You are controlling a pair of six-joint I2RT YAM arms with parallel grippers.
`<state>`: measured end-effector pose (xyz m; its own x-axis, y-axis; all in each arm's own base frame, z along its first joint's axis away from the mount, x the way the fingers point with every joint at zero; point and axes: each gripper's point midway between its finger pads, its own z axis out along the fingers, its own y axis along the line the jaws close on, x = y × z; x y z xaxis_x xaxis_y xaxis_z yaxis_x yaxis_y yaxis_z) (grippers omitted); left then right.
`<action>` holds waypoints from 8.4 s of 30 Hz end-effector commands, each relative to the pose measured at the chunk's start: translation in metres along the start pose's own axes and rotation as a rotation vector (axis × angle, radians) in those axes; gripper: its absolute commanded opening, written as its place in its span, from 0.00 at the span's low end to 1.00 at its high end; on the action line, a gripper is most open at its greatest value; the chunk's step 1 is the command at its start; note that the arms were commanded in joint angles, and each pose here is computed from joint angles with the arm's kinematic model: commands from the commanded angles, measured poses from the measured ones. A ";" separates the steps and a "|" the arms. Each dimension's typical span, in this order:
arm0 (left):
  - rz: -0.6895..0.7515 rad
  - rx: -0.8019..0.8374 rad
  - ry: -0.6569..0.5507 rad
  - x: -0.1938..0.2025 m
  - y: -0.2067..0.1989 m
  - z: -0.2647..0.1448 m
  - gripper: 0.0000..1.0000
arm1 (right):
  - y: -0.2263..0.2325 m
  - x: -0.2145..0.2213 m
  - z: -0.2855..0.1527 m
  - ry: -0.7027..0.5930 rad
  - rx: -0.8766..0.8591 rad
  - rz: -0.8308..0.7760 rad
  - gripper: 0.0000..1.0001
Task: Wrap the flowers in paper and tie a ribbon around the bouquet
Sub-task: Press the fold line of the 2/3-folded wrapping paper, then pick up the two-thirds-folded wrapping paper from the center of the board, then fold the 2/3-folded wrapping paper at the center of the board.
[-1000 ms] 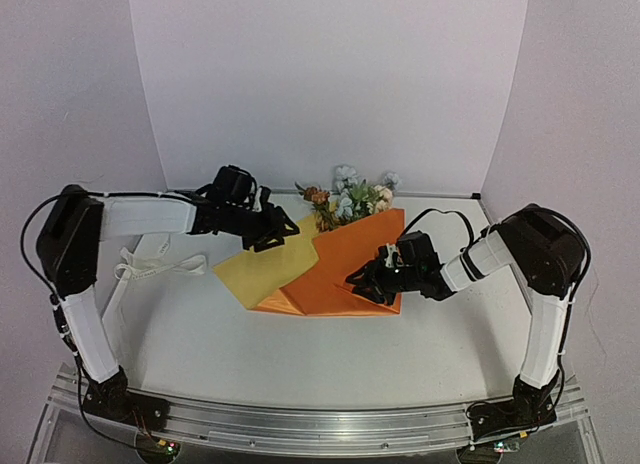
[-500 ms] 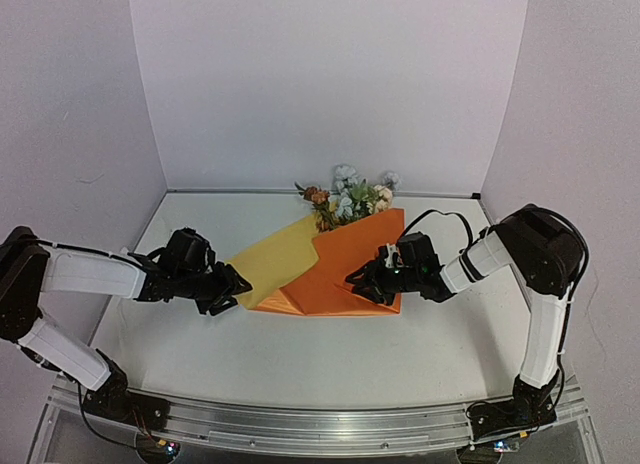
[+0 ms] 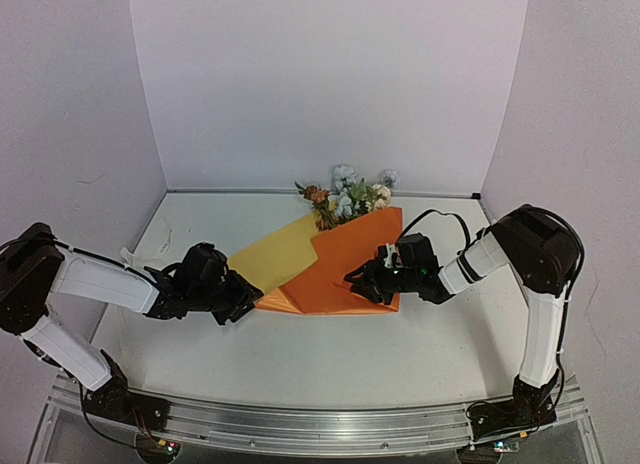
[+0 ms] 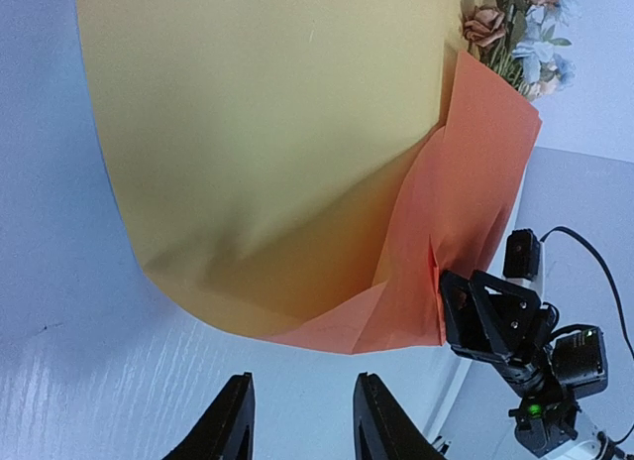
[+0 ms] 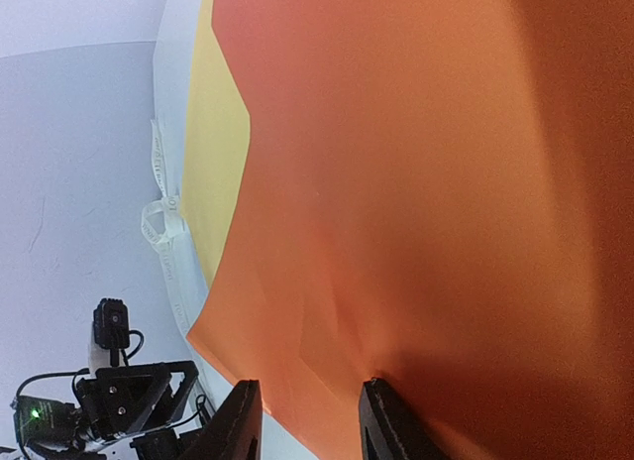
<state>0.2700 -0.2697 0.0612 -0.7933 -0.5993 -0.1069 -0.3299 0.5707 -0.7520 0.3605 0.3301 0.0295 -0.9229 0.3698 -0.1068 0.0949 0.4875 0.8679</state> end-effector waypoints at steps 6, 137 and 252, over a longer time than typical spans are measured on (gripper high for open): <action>-0.124 0.012 -0.095 -0.010 -0.003 0.008 0.41 | -0.066 0.017 0.005 0.025 0.190 0.096 0.37; 0.160 0.117 -0.026 0.047 -0.059 0.007 0.89 | -0.056 0.055 0.027 -0.022 0.226 0.149 0.27; 0.908 0.329 0.141 0.097 -0.183 0.090 0.00 | -0.065 0.033 -0.122 -0.249 0.527 -0.137 0.41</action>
<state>0.3022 -0.4658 0.1220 -0.7468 0.0208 -0.6647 0.5330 0.6166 -0.5795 0.2915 0.2509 0.0551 -0.8315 0.4519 -0.3232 0.1768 0.7668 0.6171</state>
